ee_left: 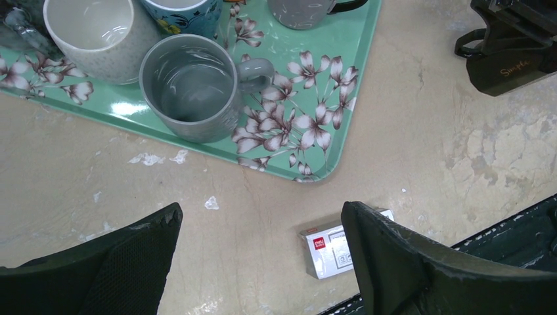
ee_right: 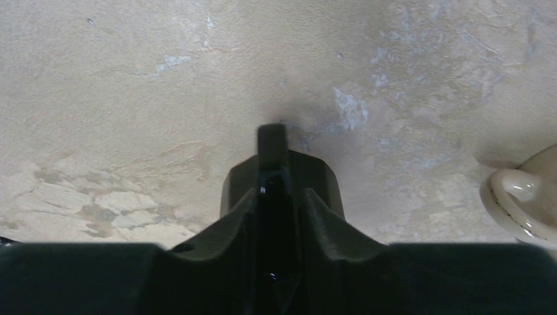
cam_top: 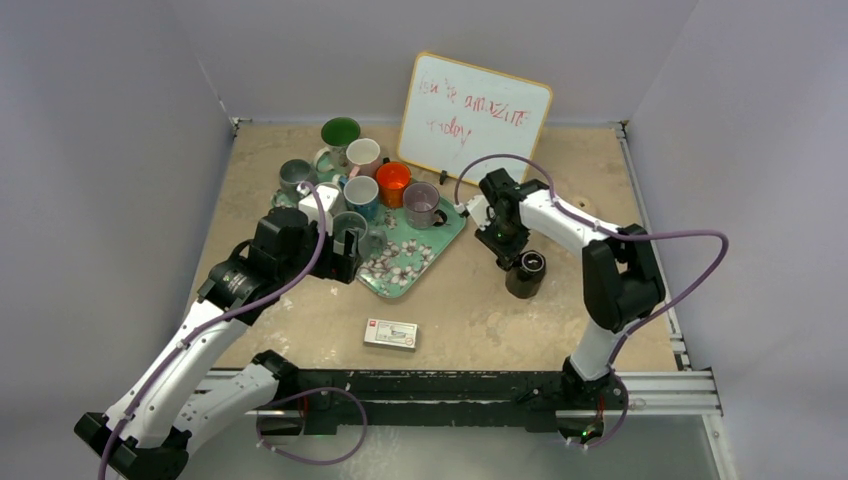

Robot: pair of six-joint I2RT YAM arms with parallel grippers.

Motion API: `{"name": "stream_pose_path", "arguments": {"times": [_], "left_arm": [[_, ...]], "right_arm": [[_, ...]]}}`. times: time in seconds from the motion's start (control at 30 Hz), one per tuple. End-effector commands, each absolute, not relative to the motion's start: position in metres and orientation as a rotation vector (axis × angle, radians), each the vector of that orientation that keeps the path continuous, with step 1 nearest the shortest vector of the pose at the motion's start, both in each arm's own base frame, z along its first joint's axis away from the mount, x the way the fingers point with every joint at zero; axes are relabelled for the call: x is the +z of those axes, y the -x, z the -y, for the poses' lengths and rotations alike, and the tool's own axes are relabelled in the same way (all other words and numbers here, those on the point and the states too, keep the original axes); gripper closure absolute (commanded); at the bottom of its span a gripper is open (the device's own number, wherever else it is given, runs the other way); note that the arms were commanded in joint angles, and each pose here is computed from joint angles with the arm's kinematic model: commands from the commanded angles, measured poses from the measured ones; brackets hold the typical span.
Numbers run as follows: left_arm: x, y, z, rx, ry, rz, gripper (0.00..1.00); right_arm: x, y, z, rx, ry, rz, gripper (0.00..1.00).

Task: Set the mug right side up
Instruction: Turn over the cup at the center of the board.

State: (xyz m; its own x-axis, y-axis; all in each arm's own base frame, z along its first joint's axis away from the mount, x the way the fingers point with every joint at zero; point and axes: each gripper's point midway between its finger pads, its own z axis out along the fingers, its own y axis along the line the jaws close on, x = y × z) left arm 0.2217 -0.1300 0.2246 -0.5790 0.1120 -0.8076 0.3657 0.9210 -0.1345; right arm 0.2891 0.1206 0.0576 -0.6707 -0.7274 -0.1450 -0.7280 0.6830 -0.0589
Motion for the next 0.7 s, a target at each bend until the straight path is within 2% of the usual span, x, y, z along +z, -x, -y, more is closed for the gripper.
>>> {"name": "stream_pose_path", "arguments": {"times": [0.0,0.1,0.4,0.67], "left_arm": [[0.229,-0.224,0.126,-0.341,-0.327,-2.165,0.10],[0.229,-0.223,0.126,-0.340,-0.329,-2.163,0.10],[0.231,-0.222,0.131,-0.371,-0.351,-2.155,0.10],[0.232,-0.217,0.147,-0.472,-0.416,-2.137,0.13]], "right_arm": [[0.069,-0.287,-0.124,0.040,1.242,-2.724,0.81],[0.078,-0.290,-0.126,0.045,1.234,-2.692,1.00],[0.130,-0.290,-0.168,0.343,1.194,-2.459,1.00],[0.143,-0.275,-0.198,0.608,1.141,-2.414,1.00]]}}
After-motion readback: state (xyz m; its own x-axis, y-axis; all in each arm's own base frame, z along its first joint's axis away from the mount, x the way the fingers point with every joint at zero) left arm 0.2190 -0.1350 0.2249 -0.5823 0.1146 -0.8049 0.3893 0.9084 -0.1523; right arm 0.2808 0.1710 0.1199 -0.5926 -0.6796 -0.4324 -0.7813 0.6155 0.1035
